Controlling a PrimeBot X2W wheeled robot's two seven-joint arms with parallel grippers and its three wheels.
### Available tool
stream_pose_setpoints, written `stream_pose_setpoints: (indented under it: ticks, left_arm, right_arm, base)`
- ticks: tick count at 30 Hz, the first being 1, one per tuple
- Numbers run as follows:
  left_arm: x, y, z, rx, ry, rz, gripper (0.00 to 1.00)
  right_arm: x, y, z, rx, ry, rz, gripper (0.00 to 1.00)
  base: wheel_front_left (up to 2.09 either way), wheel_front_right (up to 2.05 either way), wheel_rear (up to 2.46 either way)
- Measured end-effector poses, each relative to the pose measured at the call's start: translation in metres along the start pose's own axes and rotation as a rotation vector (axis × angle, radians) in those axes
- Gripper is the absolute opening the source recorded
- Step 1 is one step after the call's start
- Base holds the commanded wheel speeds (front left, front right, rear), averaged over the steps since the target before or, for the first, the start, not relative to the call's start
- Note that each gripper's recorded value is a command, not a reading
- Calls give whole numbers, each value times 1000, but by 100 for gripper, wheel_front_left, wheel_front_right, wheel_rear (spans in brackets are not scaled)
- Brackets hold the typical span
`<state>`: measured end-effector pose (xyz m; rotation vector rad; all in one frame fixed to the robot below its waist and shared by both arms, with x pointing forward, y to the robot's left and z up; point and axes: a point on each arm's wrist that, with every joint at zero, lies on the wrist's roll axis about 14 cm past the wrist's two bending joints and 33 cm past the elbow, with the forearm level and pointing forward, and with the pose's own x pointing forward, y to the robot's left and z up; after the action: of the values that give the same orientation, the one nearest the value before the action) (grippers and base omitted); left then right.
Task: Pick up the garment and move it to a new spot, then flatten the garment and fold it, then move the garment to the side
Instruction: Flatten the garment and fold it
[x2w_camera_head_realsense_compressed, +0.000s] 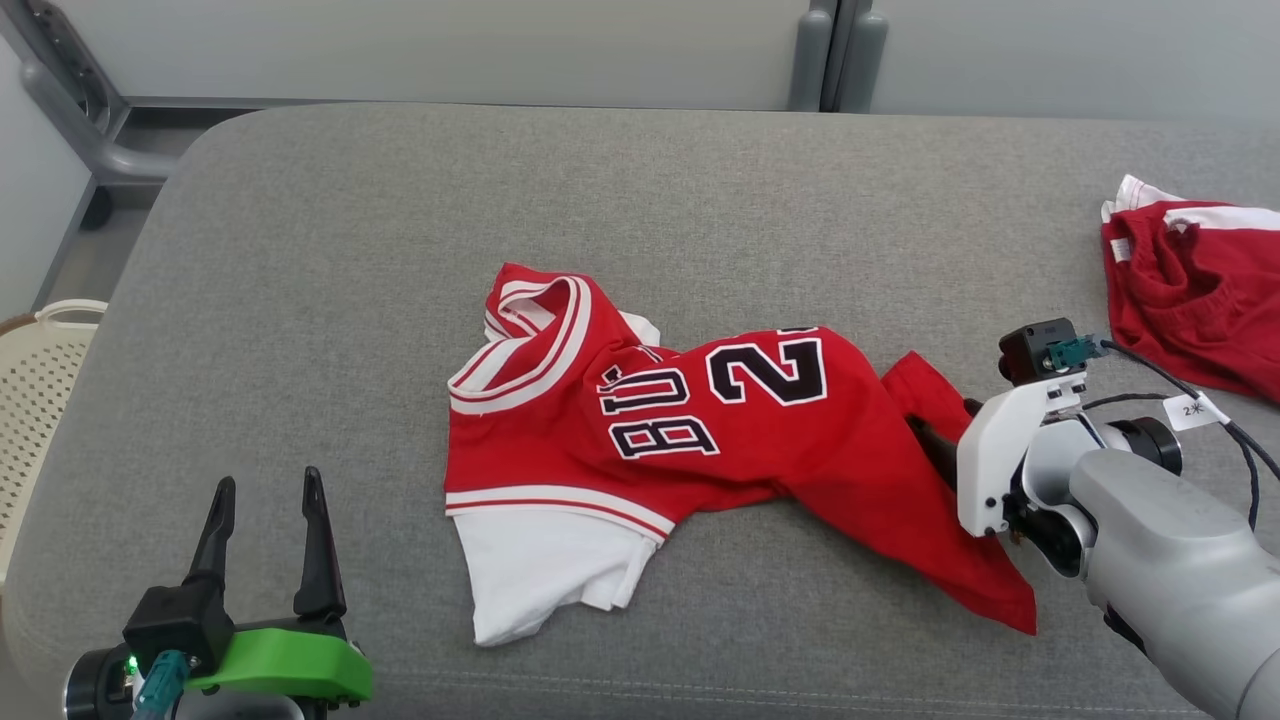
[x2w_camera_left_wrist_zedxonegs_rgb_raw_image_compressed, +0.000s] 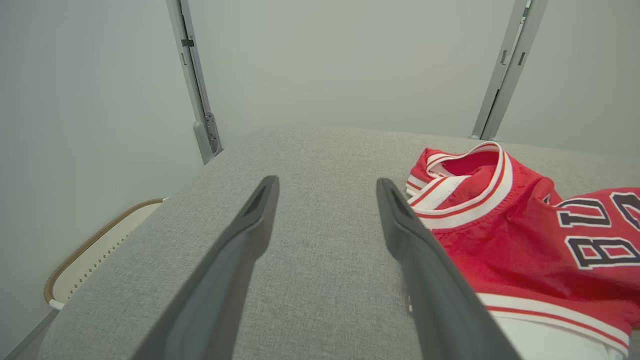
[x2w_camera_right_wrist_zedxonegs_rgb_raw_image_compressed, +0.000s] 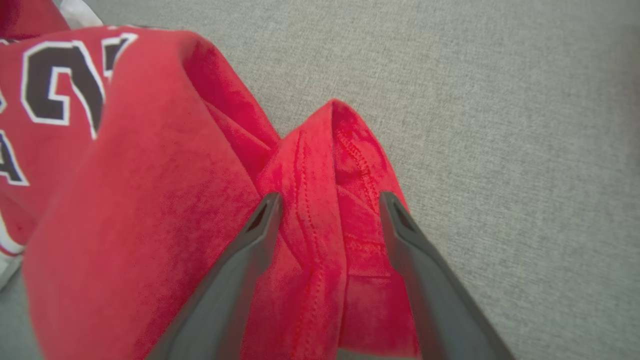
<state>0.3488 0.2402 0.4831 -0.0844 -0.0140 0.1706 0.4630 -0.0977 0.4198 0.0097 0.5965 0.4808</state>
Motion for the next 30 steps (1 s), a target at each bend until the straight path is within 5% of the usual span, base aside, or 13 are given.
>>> stream_pose_setpoints:
  ticks: [4,5,7,30]
  left_arm:
    - [-2,4,-2,1,6,14,100]
    - [-2,5,-2,1,8,15,100]
    - [-1,5,-3,1,11,17,100]
    - [0,3,1,-10,-3,15,100]
  right_arm:
    - [5,-2,-19,-10,97,-12,100]
    - [6,-2,-22,-13,113,-14,85]
    - [7,-1,-24,-23,125,-11,0]
    - [-2,-8,117,-187,-372,-46,0]
  base:
    - [0,0,0]
    - [0,0,0]
    - [0,0,0]
    - [0,0,0]
